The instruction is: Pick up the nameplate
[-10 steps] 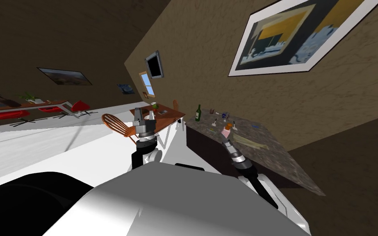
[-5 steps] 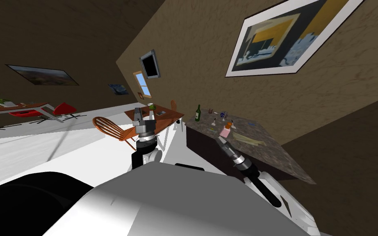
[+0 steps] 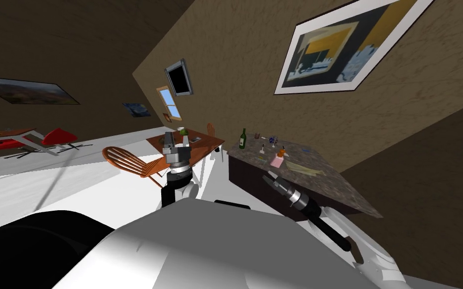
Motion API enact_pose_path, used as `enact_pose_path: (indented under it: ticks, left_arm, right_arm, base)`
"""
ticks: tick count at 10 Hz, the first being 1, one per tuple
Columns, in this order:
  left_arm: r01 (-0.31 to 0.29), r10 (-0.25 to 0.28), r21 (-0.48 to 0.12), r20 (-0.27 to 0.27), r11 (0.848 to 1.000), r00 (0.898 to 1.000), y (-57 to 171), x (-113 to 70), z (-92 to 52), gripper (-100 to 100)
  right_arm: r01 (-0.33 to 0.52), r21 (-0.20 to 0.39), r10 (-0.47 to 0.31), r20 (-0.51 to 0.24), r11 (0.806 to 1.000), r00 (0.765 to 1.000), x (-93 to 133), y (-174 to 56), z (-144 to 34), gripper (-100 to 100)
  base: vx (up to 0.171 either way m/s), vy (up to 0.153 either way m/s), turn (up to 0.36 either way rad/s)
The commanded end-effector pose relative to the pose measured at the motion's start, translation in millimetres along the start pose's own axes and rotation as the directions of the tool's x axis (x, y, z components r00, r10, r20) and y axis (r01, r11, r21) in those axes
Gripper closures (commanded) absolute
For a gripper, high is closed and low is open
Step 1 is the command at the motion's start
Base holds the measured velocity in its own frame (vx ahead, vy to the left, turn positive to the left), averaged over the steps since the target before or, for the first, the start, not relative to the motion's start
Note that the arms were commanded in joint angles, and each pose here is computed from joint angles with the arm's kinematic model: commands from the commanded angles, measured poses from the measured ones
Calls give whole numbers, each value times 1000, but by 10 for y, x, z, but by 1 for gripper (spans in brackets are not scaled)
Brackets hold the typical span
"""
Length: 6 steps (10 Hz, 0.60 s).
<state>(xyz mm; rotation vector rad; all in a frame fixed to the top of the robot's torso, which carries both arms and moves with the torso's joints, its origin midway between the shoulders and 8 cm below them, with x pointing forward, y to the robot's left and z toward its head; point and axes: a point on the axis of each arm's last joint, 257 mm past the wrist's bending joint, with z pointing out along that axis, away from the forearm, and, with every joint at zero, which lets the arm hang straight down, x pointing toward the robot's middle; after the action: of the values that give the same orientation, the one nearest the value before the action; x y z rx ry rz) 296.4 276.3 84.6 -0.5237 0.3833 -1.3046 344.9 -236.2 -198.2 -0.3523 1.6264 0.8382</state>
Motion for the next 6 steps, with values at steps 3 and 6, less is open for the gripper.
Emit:
enact_pose_path:
  ticks: [3, 6]
  left_arm:
    - [0, 0, 0, 0, 1000, 1000, 0, 0, 0, 0]
    - [0, 0, 0, 0, 1000, 1000, 0, 0, 0, 0]
  right_arm:
    - [101, -17, -103, -127, 995, 987, 259, -120, -110, -100]
    - [215, -52, -221, -283, 975, 933, 532, -375, -310, -100]
  base:
    - [32, 77, -47]
    - [51, 90, -65]
